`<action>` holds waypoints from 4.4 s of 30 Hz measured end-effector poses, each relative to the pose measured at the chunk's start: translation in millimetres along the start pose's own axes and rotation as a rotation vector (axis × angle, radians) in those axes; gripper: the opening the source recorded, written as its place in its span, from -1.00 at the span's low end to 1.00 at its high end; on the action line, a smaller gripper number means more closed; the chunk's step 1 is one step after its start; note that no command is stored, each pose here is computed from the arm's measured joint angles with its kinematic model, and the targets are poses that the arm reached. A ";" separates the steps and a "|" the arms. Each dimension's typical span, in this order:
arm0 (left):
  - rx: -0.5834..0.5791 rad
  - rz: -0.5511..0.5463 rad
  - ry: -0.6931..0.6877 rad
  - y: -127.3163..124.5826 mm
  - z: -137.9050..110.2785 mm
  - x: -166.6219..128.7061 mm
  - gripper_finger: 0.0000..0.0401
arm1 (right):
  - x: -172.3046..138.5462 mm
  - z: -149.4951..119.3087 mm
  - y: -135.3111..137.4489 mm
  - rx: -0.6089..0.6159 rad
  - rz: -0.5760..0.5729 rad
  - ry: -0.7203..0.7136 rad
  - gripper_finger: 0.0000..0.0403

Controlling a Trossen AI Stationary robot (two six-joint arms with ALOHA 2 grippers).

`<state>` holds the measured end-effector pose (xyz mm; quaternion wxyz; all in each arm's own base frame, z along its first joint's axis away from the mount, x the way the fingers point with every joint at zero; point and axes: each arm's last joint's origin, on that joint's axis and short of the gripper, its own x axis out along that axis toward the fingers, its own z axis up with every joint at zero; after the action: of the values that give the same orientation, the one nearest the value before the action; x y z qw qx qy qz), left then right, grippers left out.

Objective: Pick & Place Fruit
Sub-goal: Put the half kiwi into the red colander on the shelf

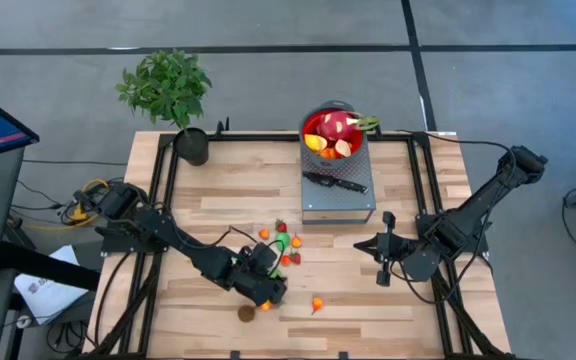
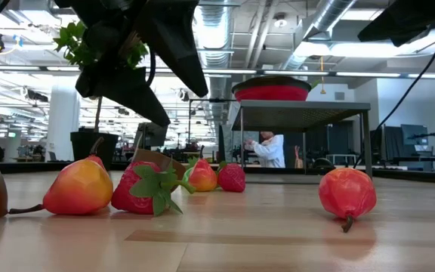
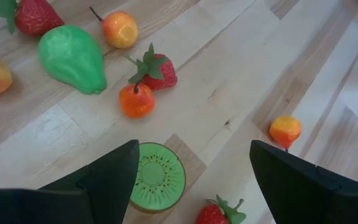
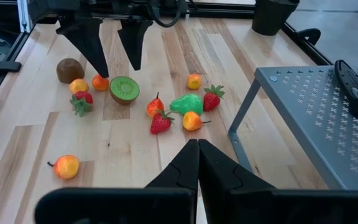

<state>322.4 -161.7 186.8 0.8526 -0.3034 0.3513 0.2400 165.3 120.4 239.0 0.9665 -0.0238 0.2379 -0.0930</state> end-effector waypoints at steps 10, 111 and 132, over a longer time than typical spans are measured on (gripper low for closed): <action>-0.132 0.048 0.048 20.8 -15.7 10.2 0.50 | 0.0 0.0 0.0 0.000 0.000 0.000 -1.00; 0.040 -0.007 -0.032 36.8 5.8 20.7 -0.50 | 0.2 -0.3 -0.2 -0.003 -0.002 0.003 -1.00; 0.019 -0.094 -0.104 32.5 29.2 -17.2 -0.51 | 0.1 -0.3 -0.3 -0.003 -0.002 0.002 -1.00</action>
<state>304.3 -122.3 204.9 0.8828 -0.2985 0.2943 0.2117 165.3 120.1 238.8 0.9661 -0.0253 0.2391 -0.0936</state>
